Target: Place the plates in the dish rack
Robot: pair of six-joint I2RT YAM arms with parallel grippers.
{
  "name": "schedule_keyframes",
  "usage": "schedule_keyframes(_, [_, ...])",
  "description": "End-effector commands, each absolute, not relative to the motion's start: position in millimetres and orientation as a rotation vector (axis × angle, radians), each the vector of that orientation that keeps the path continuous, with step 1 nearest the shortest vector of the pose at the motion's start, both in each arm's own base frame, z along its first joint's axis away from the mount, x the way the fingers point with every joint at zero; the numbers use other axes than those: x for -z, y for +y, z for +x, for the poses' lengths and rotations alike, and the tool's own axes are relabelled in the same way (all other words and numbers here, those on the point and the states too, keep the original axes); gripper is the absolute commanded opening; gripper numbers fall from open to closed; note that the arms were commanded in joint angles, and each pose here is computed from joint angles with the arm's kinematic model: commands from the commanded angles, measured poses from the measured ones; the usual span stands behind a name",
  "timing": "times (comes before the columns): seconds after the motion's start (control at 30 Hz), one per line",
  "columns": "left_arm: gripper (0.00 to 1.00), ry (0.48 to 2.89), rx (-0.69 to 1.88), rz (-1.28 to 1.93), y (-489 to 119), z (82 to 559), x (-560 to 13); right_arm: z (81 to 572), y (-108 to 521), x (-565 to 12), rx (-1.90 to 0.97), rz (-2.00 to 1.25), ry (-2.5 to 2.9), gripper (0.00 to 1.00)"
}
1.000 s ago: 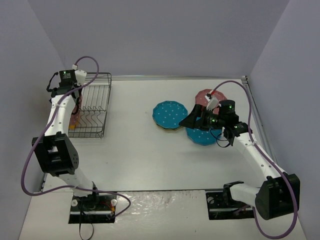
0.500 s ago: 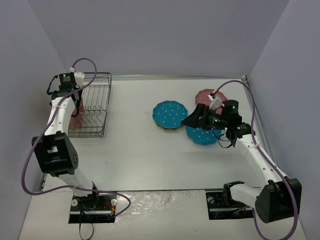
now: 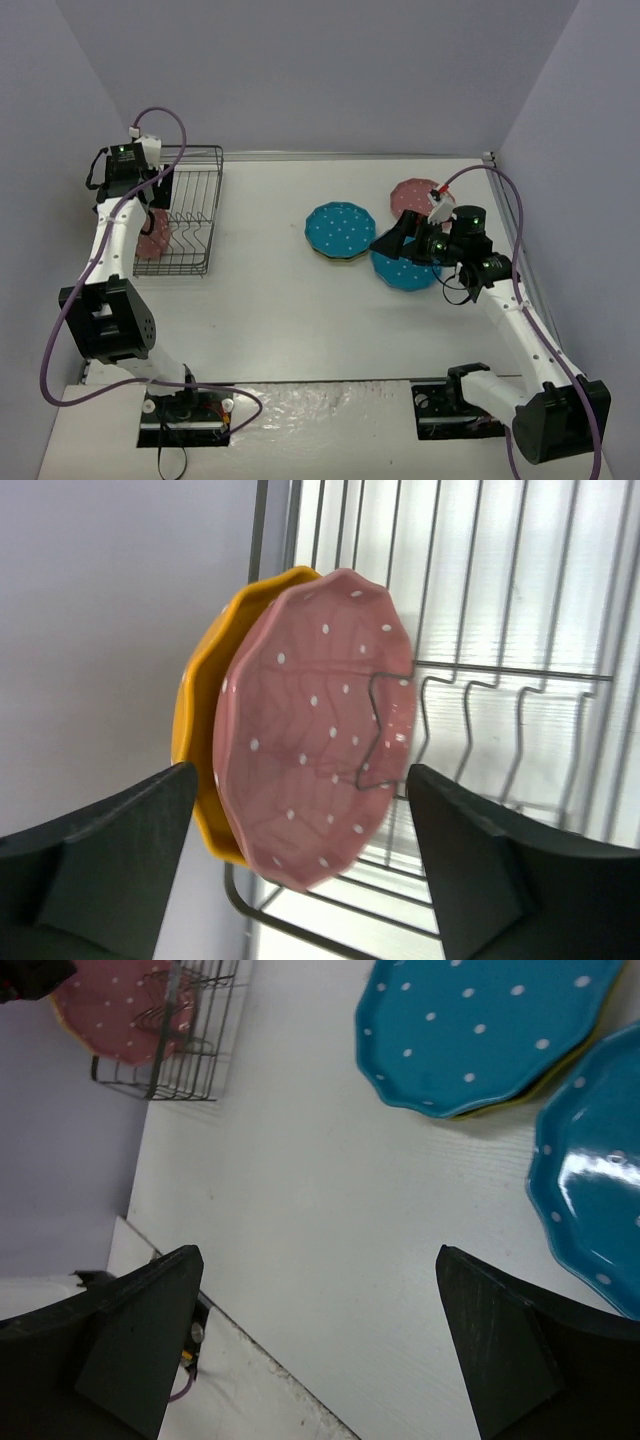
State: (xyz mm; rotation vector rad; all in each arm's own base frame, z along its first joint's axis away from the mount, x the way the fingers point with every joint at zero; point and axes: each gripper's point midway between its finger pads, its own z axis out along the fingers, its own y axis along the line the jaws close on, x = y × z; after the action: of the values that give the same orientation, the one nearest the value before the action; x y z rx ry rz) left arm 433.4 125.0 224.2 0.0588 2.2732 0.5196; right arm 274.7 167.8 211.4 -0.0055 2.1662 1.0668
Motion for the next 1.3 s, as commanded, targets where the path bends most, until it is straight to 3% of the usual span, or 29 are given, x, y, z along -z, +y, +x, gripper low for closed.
schedule_keyframes(0.0, [0.86,2.042,-0.402,-0.055,100.0,426.7,-321.0,294.9,130.9,-214.1,-0.800,0.167,2.157,1.00])
schedule_keyframes(0.13, [0.97,2.018,-0.330,-0.107,76.5,409.6,-352.4,301.6,86.1,-188.3,-0.496,0.387,2.227,1.00])
schedule_keyframes(0.33, [0.97,1.992,-0.053,-0.194,30.1,378.8,-372.2,294.9,41.6,-142.9,-0.199,0.622,2.321,1.00])
schedule_keyframes(0.53, [0.97,2.021,0.358,-0.161,-40.1,338.1,-351.2,288.8,20.3,-93.8,-0.073,0.799,2.407,0.97])
schedule_keyframes(0.8, [0.97,2.100,0.446,-0.118,-68.8,290.0,-305.4,286.5,23.9,-45.9,-0.124,0.899,2.448,0.86])
schedule_keyframes(1.27, [0.97,2.143,0.511,-0.111,-83.4,288.4,-286.9,286.3,15.3,-12.4,-0.117,1.015,2.363,0.64])
